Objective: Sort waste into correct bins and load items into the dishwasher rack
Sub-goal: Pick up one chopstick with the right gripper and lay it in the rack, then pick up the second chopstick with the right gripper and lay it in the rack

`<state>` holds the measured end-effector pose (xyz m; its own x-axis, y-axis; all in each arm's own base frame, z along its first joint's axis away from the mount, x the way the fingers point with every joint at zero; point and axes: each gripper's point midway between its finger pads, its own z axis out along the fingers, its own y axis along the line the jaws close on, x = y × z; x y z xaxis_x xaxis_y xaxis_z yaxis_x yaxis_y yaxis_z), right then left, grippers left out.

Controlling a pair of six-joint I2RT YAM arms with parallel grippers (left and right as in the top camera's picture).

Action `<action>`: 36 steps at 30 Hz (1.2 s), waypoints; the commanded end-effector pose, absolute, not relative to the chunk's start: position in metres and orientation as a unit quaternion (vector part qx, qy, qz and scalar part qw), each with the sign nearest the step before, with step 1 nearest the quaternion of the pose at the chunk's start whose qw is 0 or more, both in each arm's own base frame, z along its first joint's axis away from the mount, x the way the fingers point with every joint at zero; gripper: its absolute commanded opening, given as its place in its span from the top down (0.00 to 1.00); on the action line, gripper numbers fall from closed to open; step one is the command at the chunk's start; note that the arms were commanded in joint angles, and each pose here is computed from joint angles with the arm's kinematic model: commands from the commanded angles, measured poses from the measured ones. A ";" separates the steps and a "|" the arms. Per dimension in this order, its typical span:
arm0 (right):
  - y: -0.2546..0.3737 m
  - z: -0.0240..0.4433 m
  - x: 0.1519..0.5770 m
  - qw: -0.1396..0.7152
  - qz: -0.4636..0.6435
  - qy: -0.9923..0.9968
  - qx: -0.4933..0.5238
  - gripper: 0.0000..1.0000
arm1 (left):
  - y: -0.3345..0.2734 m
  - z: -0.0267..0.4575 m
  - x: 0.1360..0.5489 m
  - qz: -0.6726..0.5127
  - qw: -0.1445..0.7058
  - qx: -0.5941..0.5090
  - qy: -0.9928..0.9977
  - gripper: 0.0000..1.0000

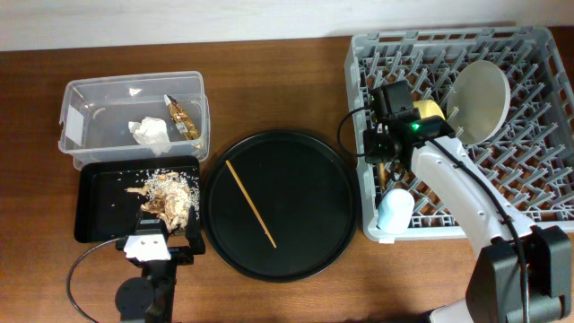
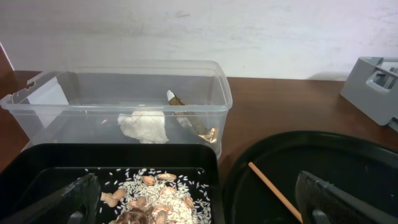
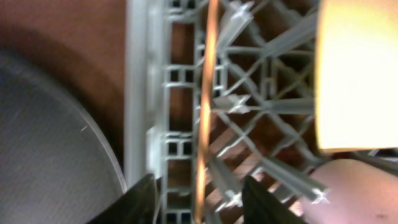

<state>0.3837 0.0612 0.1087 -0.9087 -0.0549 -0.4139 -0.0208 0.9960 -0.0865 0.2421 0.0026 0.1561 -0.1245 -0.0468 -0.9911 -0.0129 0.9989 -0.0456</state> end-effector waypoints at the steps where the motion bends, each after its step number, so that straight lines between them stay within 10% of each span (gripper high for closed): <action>1: 0.157 0.145 0.348 0.205 0.141 0.962 -0.117 0.42 | 0.003 0.155 0.242 -0.010 0.661 -0.015 0.750 0.01; 3: 0.273 0.107 0.272 0.134 0.147 0.967 -0.162 0.44 | 0.003 0.155 0.242 -0.010 0.661 -0.015 0.750 0.01; 10: 0.312 -0.003 0.258 0.114 0.049 0.976 -0.180 0.59 | 0.003 0.155 0.242 -0.010 0.661 -0.015 0.750 0.01; 14: 0.311 -0.006 0.251 0.091 0.055 0.977 -0.185 0.96 | 0.003 0.155 0.242 -0.010 0.661 -0.015 0.750 0.01; 22: 0.169 0.216 0.356 0.358 0.045 0.931 -0.048 0.96 | 0.003 0.155 0.242 -0.010 0.661 -0.015 0.750 0.01; 30: 0.065 0.146 0.402 0.275 -0.056 0.960 -0.008 0.96 | 0.003 0.155 0.242 -0.010 0.661 -0.015 0.750 0.01; 31: 0.066 0.152 0.405 0.284 -0.053 0.957 -0.007 0.92 | 0.003 0.155 0.242 -0.010 0.661 -0.015 0.750 0.01; 32: 0.067 0.168 0.403 0.290 -0.050 0.956 -0.008 0.62 | 0.003 0.155 0.242 -0.010 0.661 -0.015 0.750 0.00; 33: 0.070 0.185 0.397 0.296 -0.041 0.954 -0.011 0.53 | 0.003 0.155 0.242 -0.010 0.661 -0.015 0.750 0.01; 36: 0.089 0.279 0.355 0.346 0.020 0.937 -0.037 0.49 | 0.003 0.155 0.242 -0.010 0.661 -0.015 0.750 0.01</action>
<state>0.3728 0.0703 0.1870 -0.8750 -0.0622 -0.4802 -0.0246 0.9961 -0.0842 0.2421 0.0025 0.1561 -0.1245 -0.0468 -0.9911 -0.0125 0.9989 -0.0456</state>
